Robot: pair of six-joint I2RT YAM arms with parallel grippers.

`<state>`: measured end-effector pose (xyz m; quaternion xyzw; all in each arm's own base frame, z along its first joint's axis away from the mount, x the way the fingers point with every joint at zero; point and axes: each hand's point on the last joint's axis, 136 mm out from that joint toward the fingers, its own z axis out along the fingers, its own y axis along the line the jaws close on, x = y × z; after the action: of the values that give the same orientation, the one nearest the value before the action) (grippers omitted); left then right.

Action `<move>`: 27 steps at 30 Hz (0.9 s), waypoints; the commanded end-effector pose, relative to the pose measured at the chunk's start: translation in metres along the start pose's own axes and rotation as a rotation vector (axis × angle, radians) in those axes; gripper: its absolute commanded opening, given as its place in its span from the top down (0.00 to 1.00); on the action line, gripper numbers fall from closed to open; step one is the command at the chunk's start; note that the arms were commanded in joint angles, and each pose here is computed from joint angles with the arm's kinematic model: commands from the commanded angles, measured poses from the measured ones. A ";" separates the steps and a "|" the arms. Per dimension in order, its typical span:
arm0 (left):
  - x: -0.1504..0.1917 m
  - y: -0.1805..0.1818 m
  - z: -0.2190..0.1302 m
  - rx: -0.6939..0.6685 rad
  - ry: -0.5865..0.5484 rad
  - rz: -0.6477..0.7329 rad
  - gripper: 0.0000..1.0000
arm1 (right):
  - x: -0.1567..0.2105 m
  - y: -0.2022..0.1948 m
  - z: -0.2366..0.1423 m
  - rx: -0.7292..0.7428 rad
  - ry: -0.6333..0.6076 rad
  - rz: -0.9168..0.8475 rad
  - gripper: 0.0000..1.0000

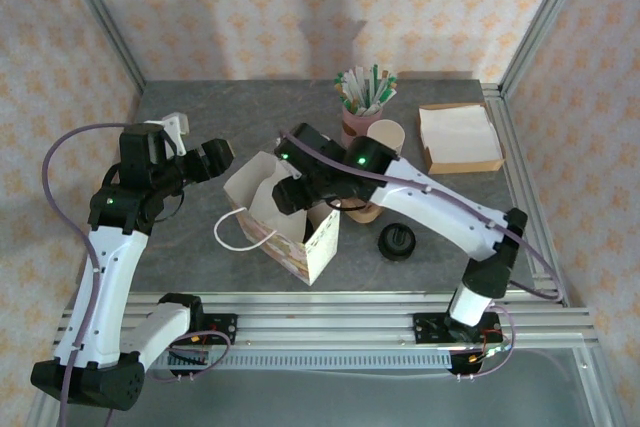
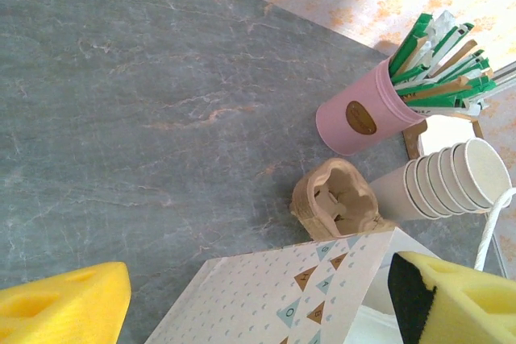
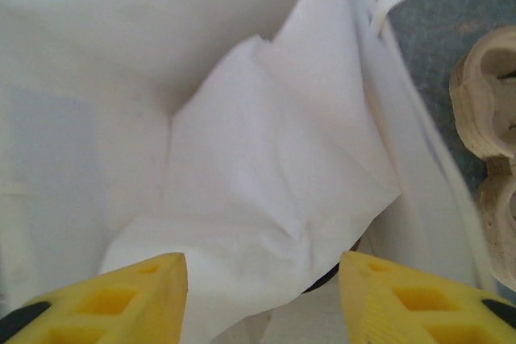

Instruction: Pack the takeout coffee

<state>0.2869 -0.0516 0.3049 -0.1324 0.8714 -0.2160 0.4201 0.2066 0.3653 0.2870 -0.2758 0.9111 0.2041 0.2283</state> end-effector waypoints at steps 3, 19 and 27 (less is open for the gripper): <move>-0.009 -0.004 -0.010 -0.007 -0.038 0.015 0.15 | -0.027 0.012 -0.043 -0.073 -0.168 0.038 0.47; -0.057 0.064 -0.017 -0.356 -0.400 -0.013 0.05 | -0.031 -0.157 -0.217 0.532 -1.066 0.290 0.00; -0.059 0.142 -0.013 -0.737 -0.605 -0.147 0.00 | 0.035 -0.312 -0.204 0.991 -0.988 0.470 0.01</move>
<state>0.3127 0.0626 0.2638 -0.3091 0.7974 0.0541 0.5155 0.2914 0.0451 0.3814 0.1526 0.7276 -0.0350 0.6679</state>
